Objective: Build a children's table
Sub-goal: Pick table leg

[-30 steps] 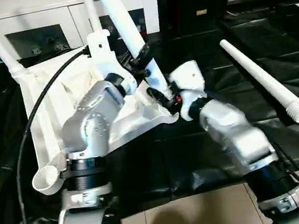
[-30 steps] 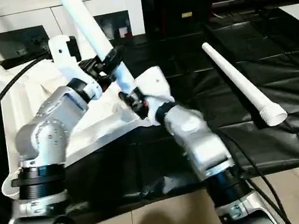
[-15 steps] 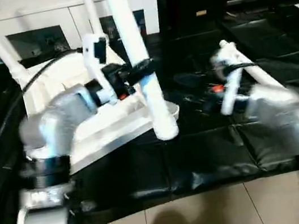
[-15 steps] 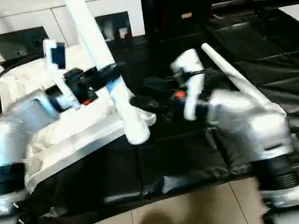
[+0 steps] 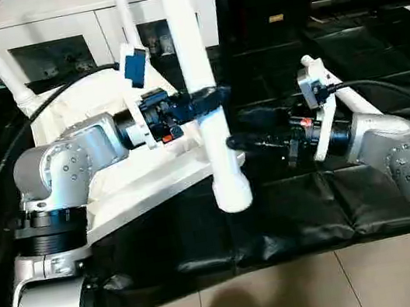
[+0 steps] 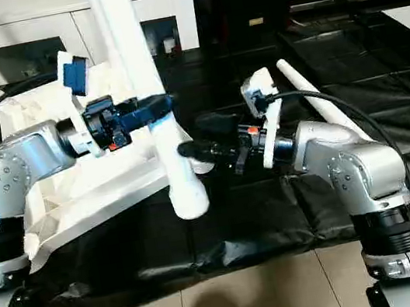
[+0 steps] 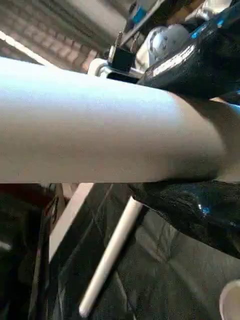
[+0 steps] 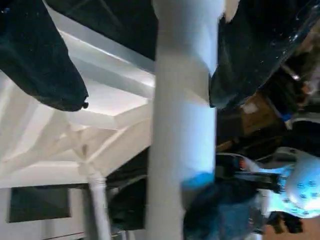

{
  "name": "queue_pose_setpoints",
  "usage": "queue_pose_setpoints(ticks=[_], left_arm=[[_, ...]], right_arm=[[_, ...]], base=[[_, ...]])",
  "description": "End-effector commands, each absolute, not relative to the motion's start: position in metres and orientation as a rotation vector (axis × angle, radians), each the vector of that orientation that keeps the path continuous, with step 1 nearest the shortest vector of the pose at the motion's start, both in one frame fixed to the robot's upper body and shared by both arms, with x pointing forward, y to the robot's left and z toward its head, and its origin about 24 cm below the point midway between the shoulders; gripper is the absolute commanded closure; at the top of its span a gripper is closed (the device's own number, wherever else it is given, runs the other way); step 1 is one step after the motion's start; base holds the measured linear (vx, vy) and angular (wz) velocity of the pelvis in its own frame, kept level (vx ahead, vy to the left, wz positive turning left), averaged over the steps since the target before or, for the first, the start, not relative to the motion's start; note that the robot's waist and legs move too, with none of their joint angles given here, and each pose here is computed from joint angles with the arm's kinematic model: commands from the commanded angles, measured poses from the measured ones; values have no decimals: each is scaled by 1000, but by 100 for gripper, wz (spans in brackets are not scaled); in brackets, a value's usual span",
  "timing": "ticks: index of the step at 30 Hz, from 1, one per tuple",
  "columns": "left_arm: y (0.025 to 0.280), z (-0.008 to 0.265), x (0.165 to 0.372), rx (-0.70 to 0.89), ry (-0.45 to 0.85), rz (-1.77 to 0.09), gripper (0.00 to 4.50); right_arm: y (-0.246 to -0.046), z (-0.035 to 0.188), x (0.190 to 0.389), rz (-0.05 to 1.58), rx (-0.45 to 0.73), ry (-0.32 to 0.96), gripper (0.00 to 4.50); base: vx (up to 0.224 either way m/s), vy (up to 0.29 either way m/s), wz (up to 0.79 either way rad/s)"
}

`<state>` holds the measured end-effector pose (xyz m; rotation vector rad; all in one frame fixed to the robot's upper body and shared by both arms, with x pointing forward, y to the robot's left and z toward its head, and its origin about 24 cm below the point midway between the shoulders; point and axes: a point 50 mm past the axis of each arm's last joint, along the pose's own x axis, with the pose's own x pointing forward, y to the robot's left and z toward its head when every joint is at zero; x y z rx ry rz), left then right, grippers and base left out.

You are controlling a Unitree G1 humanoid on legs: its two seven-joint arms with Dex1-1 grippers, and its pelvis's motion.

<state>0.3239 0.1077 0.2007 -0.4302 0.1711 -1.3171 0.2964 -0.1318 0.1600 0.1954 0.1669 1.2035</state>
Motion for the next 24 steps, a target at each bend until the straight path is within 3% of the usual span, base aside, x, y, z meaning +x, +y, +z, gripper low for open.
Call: queue_pose_setpoints(ticks=[1,9,11,15,16,24], left_arm=[[102,213,319,-426,99,-1379,266],[98,214,319,-440,81,-1377,266],[98,213,319,-438,81,-1379,266],[98,212,318,-428,80,-1375,266],[98,212,318,-427,80,-1374,266],[98,211,317,-425,83,-1369,266]], right_arm=[[-124,159,292,1247,185,192,15],[-114,143,291,1242,152,263,49],[-113,142,291,1241,145,265,90],[-113,142,290,1244,142,266,98],[-113,142,290,1245,140,266,129],[-110,140,290,1241,128,266,184]], base=[[0,0,0],[0,0,0],[0,0,0],[0,0,0],[0,0,0],[0,0,0]])
